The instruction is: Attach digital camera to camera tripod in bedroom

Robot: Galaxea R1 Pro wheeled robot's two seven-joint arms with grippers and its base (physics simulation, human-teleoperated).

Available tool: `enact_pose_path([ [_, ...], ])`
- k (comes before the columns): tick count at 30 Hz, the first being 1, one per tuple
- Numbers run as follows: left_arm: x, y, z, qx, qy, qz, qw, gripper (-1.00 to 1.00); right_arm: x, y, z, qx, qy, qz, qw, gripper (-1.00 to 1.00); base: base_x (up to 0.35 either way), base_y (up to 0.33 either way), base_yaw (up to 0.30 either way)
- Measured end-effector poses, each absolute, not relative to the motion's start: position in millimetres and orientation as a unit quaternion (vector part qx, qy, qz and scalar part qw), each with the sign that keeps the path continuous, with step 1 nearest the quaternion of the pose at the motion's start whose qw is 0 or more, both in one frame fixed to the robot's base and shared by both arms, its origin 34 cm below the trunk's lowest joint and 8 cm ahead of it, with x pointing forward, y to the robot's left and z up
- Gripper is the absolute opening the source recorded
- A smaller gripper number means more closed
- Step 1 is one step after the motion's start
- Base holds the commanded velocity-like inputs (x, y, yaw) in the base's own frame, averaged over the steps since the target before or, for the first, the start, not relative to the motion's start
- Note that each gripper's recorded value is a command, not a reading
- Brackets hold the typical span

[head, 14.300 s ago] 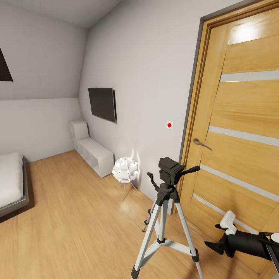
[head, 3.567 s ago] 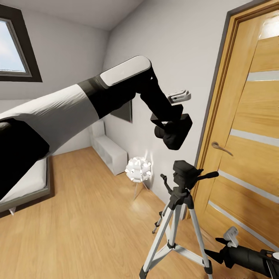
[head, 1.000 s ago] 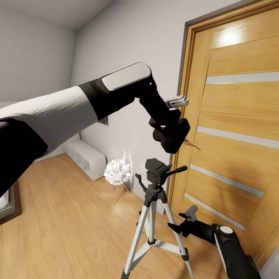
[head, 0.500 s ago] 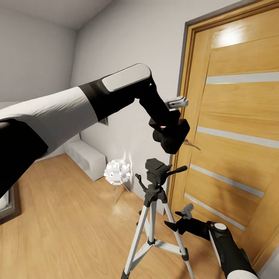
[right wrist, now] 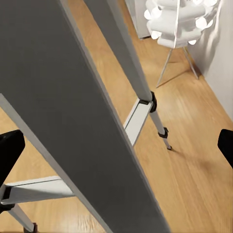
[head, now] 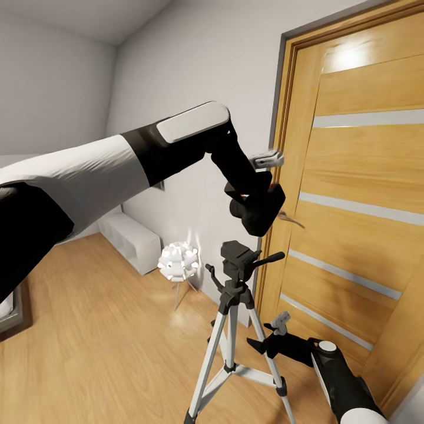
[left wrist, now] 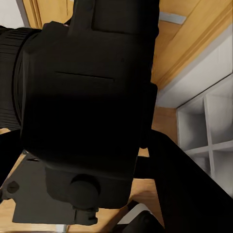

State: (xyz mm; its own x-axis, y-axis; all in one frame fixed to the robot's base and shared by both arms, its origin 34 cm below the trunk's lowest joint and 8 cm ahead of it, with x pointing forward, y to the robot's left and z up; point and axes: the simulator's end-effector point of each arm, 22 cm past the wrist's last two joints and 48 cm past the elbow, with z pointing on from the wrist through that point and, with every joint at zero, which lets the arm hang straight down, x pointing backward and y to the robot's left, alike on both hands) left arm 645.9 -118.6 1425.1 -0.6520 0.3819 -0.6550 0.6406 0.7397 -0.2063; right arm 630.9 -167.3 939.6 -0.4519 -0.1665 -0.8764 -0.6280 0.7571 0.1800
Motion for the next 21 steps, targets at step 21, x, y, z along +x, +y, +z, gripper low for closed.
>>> enact_pose_path([
  [21,647.2,-115.7,1420.3,0.293,0.885,-0.2,0.301,-1.0,630.9,-164.2,938.8,-0.254,0.812,0.245,0.464,1.0,0.0,0.0,0.0],
])
